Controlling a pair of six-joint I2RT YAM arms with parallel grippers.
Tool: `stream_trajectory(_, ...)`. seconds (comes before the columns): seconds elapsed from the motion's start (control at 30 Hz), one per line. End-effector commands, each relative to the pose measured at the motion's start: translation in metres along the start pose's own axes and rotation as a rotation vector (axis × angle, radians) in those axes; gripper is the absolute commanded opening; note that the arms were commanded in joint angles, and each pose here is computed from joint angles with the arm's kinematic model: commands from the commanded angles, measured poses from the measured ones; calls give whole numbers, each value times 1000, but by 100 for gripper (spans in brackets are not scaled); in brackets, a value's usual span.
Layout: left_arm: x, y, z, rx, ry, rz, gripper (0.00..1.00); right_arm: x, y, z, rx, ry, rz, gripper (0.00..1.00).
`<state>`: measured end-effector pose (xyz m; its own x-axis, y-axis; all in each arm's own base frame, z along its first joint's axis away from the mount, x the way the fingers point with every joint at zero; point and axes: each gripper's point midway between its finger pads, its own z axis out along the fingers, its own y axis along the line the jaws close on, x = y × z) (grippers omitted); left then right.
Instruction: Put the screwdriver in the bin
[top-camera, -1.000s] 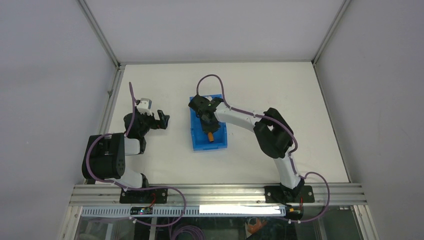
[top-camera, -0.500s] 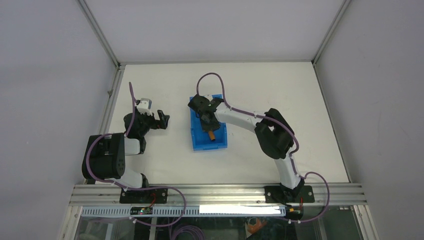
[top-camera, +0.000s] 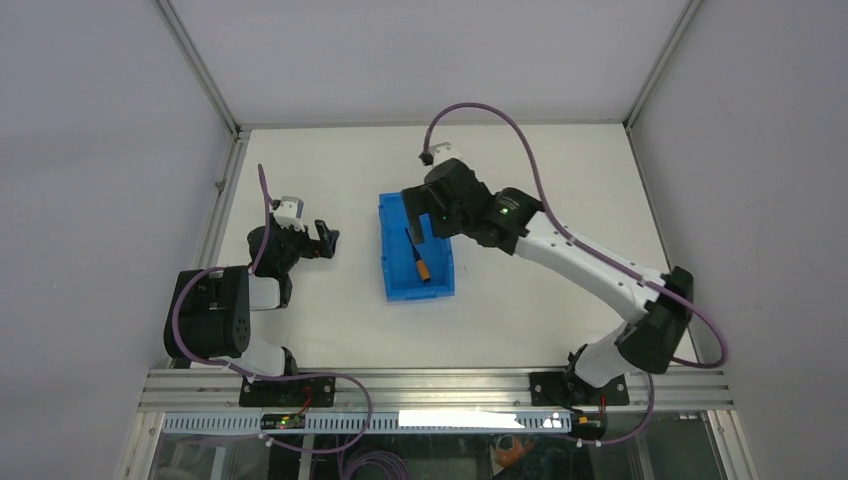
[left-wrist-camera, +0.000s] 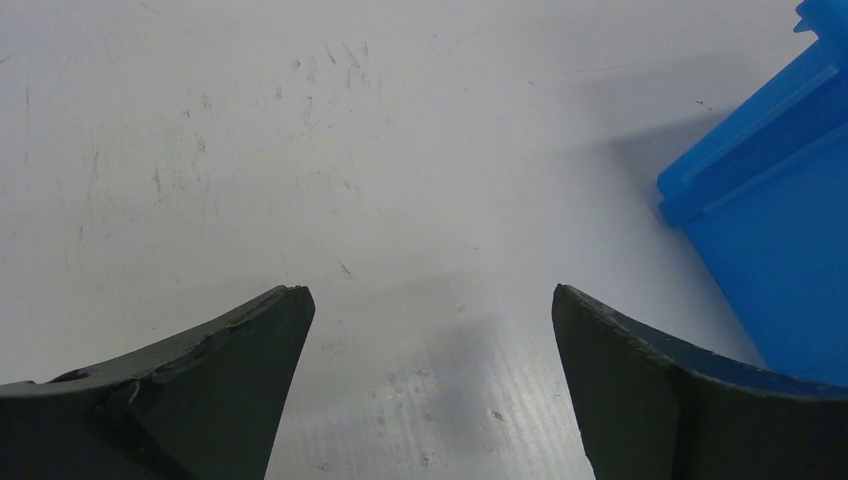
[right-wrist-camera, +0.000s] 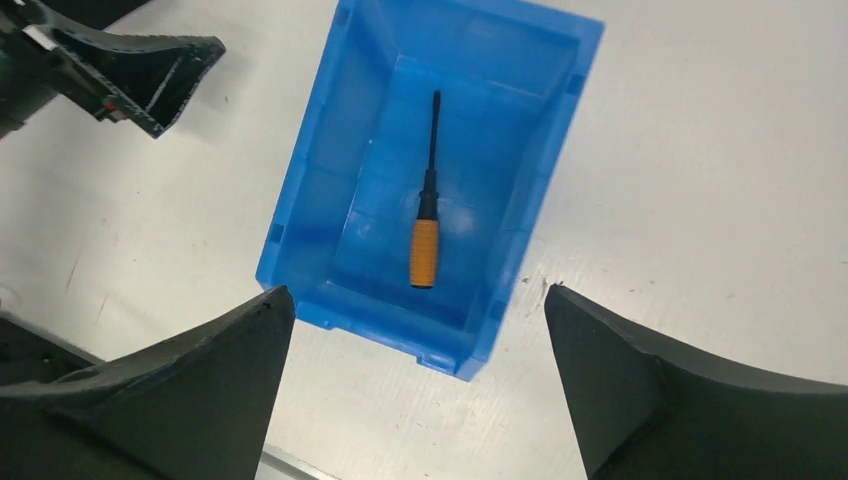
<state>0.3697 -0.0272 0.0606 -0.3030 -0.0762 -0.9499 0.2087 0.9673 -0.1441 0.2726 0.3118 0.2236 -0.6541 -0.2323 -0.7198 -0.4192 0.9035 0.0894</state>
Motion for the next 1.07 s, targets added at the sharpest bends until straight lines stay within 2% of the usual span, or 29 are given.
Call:
stream_trajectory(0.0,-28,-2,7,7,-91,32,99,-22,-31,-36,26,-162,-47,99)
stream_trajectory(0.2,-28,-2,7,8,-91,33,99,-4,-113,-54,176,-328,53,99)
stream_trajectory(0.33,-28,-2,7,7,-91,33,99,41,-177,-55,378,-419,135,99)
stream_trajectory(0.47,-28,-2,7,8,-90,33,99,73,-218,-67,502,-538,234,99)
stream_trajectory(0.57,-28,-2,7,9,-92,34,99,95,-231,-69,543,-581,276,99)
stream_trajectory(0.73,-28,-2,7,9,-90,33,99,125,-247,-63,622,-581,330,99)
stream_trajectory(0.83,-28,-2,7,9,-91,34,99,129,-255,-65,683,-568,348,99)
stream_trajectory(1.03,-28,-2,7,8,-91,33,99,124,-246,-55,633,-537,302,99)
